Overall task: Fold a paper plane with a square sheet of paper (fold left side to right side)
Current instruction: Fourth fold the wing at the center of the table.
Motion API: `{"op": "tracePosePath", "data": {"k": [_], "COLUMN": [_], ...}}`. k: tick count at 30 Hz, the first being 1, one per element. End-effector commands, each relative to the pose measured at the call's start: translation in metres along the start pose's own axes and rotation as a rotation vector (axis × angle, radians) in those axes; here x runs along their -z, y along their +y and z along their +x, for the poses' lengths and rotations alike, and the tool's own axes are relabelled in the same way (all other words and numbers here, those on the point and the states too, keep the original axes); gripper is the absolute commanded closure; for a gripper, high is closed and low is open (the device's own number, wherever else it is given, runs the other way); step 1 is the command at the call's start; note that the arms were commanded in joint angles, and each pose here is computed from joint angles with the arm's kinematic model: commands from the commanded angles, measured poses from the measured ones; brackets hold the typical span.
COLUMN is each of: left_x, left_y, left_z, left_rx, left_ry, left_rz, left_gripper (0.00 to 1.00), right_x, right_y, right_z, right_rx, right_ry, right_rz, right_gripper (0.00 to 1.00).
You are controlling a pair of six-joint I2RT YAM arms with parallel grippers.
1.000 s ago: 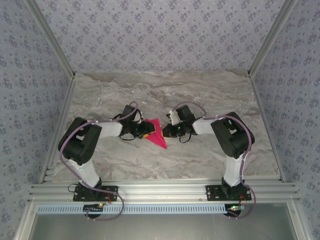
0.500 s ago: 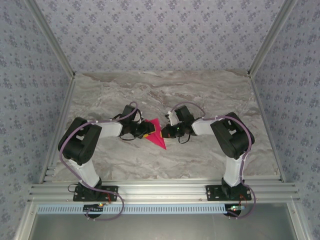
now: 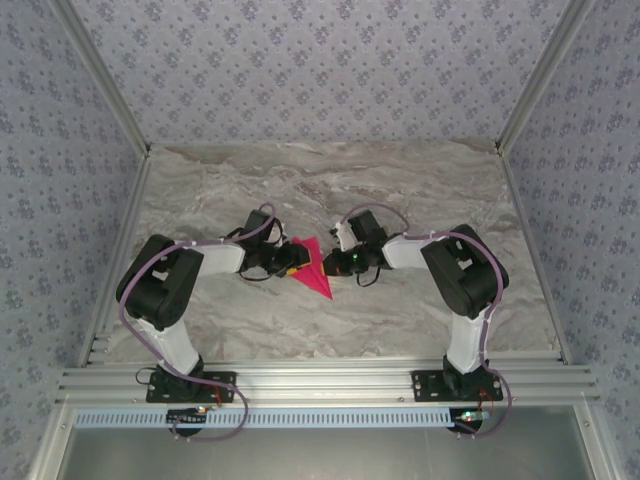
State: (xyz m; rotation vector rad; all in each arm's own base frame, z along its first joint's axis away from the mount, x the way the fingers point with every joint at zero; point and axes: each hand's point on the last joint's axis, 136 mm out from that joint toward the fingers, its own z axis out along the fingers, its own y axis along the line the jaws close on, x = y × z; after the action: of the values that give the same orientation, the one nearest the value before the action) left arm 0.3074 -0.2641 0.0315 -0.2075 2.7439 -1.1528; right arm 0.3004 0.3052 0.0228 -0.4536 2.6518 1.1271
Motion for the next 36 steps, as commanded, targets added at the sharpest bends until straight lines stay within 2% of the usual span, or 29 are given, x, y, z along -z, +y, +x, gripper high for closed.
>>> {"op": "tracePosePath", "data": {"k": [1, 14, 36], "left_x": [-0.005, -0.005, -0.004], "left_y": [0.017, 0.017, 0.017], "left_z": [0.007, 0.007, 0.007], "left_rx": [0.009, 0.007, 0.005], "left_ry": [0.021, 0.021, 0.021], "left_rz": [-0.071, -0.071, -0.072], "left_gripper": [0.58, 0.58, 0.58], "right_x": [0.002, -0.002, -0.006], "right_y": [-0.003, 0.004, -0.007], "right_z": [-0.003, 0.009, 0.006], "right_rx": [0.018, 0.007, 0.02], "right_ry": [0.016, 0.04, 0.058], "right_rz": [0.042, 0.014, 0.082], "right_gripper": [0.99, 0.99, 0.99]}}
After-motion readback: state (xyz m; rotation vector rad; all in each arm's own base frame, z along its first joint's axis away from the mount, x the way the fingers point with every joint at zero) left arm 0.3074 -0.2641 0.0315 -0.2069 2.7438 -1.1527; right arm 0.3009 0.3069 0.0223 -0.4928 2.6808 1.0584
